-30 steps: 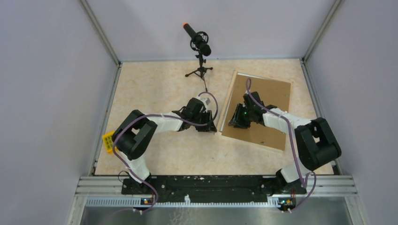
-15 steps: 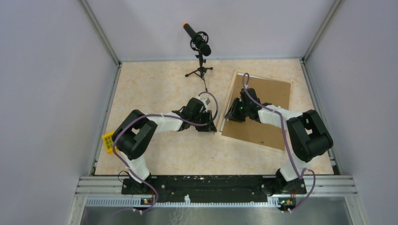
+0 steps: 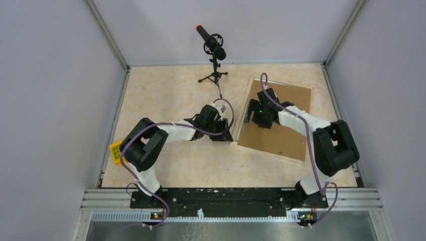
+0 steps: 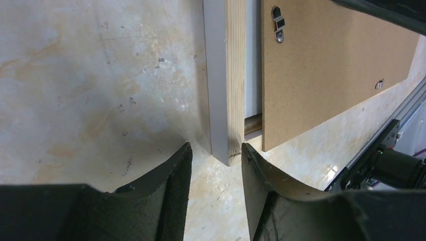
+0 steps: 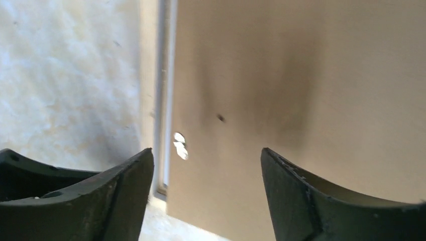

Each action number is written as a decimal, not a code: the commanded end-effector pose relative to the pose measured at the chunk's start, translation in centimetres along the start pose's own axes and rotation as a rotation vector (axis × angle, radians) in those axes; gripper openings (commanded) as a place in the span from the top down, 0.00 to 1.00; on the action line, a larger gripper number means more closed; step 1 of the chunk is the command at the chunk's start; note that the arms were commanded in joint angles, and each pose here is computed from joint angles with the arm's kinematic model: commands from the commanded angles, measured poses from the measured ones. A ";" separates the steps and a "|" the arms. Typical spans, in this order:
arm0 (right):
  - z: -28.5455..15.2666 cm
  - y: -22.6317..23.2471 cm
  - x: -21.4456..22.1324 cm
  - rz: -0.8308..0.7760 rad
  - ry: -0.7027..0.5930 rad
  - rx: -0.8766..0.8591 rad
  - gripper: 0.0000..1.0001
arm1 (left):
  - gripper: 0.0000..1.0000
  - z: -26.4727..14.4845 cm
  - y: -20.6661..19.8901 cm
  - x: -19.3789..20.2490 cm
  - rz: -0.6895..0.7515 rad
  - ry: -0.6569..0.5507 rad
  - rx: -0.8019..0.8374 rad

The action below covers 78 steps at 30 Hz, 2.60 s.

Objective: Put the photo into the frame

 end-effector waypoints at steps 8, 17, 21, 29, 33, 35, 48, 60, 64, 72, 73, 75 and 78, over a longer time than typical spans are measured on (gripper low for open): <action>-13.3 -18.1 6.1 0.342 0.088 0.405 0.15 | 0.50 0.2 -0.1 0.0 0.025 0.029 -0.007; -12.6 -19.4 10.0 0.592 0.211 0.450 0.16 | 0.49 0.1 0.0 0.2 0.041 0.034 -0.001; -11.9 -18.9 11.3 0.613 0.230 0.412 0.19 | 0.49 -0.1 -0.3 0.1 0.055 0.033 0.005; -11.6 -17.4 11.1 0.616 0.221 0.311 0.31 | 0.48 0.3 0.0 0.3 0.052 0.047 0.008; -12.2 -17.1 10.1 0.589 0.179 0.318 0.32 | 0.48 0.4 0.0 0.5 0.049 0.055 0.015; -12.2 -17.0 9.8 0.582 0.166 0.311 0.32 | 0.48 0.5 0.1 0.5 0.047 0.054 0.014; -10.8 -16.2 8.4 0.517 0.145 0.269 0.32 | 0.50 0.4 0.1 0.6 0.041 0.055 0.015; -11.6 -18.5 7.5 0.413 0.110 0.445 0.27 | 0.51 -0.1 -0.3 0.1 0.040 0.029 0.004; -11.7 -18.6 7.1 0.377 0.104 0.445 0.24 | 0.48 -0.2 -0.5 0.0 0.034 0.027 0.004; -11.5 -9.5 5.9 0.029 0.162 0.161 0.26 | 0.43 -0.3 -0.1 -0.2 0.034 0.025 -0.040; -11.3 -8.3 6.2 -0.047 0.194 0.176 0.26 | 0.43 -0.1 0.2 -0.2 0.032 0.025 -0.053; -10.9 -7.4 6.4 -0.177 0.231 0.265 0.27 | 0.44 0.2 0.7 -0.2 0.028 0.026 -0.073; -9.8 -6.2 6.7 -0.344 0.272 0.349 0.29 | 0.45 0.4 1.2 -0.2 0.026 0.023 -0.095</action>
Point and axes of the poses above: each gripper's point midway between its finger pads, its own z axis out along the fingers, its own y axis along the line the jaws close on, x = y × z, the point moved 3 cm from there along -z, back along the fingers, and after that the axes turned 15 degrees about -z, right-handed, at the moved point
